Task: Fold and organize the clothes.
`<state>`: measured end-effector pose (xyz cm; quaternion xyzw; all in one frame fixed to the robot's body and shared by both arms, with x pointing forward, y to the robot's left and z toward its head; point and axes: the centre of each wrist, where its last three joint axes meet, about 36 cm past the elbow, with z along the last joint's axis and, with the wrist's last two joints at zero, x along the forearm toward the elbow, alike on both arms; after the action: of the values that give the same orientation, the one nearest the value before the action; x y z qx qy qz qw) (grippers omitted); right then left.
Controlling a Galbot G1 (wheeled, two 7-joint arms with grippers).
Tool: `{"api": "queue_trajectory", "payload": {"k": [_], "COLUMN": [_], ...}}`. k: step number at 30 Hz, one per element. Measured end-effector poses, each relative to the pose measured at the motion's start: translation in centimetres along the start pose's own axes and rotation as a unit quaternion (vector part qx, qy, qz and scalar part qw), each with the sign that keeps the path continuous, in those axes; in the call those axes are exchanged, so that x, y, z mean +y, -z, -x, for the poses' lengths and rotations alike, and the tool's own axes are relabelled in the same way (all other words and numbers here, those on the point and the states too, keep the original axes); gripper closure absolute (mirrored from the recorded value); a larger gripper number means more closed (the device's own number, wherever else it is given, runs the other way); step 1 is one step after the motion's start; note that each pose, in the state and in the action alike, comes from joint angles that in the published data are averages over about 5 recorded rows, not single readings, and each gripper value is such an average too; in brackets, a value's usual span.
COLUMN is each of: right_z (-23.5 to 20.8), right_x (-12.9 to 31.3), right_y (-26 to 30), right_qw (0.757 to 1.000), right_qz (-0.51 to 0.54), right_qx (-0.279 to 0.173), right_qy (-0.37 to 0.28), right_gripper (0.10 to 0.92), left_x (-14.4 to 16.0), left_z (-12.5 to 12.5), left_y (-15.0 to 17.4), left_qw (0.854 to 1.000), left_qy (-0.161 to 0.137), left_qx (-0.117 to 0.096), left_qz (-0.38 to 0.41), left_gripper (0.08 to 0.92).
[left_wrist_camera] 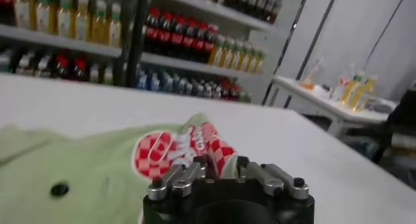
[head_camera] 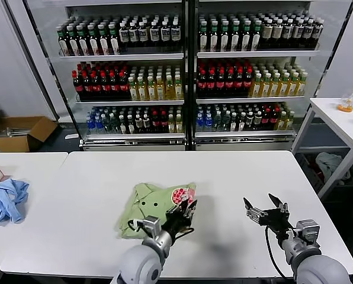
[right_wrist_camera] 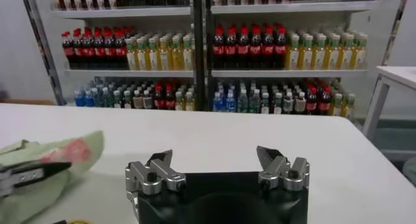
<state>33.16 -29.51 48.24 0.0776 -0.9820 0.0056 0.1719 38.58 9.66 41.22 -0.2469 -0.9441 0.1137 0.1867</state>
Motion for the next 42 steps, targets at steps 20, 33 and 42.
{"api": "queue_trajectory", "payload": {"k": [20, 33, 42], "right_z": [6.2, 13.1, 15.8], "right_x": [6.4, 12.7, 14.1], "right_y": [-2.7, -3.3, -2.7], "right_qw": [0.992, 0.982, 0.981], "right_qz": [0.098, 0.125, 0.125], "right_qx": [0.040, 0.086, 0.102], "right_qy": [0.070, 0.108, 0.103], "right_gripper": [0.200, 0.217, 0.454], "left_x": [6.0, 9.2, 10.0], "left_z": [-6.0, -10.0, -11.2], "left_y": [2.6, 2.5, 2.0], "left_qw": [0.994, 0.985, 0.983], "left_qy": [0.052, 0.126, 0.148], "left_qx": [-0.087, -0.106, -0.100], "left_qz": [-0.048, -0.046, -0.041], "left_gripper": [0.178, 0.177, 0.177]}}
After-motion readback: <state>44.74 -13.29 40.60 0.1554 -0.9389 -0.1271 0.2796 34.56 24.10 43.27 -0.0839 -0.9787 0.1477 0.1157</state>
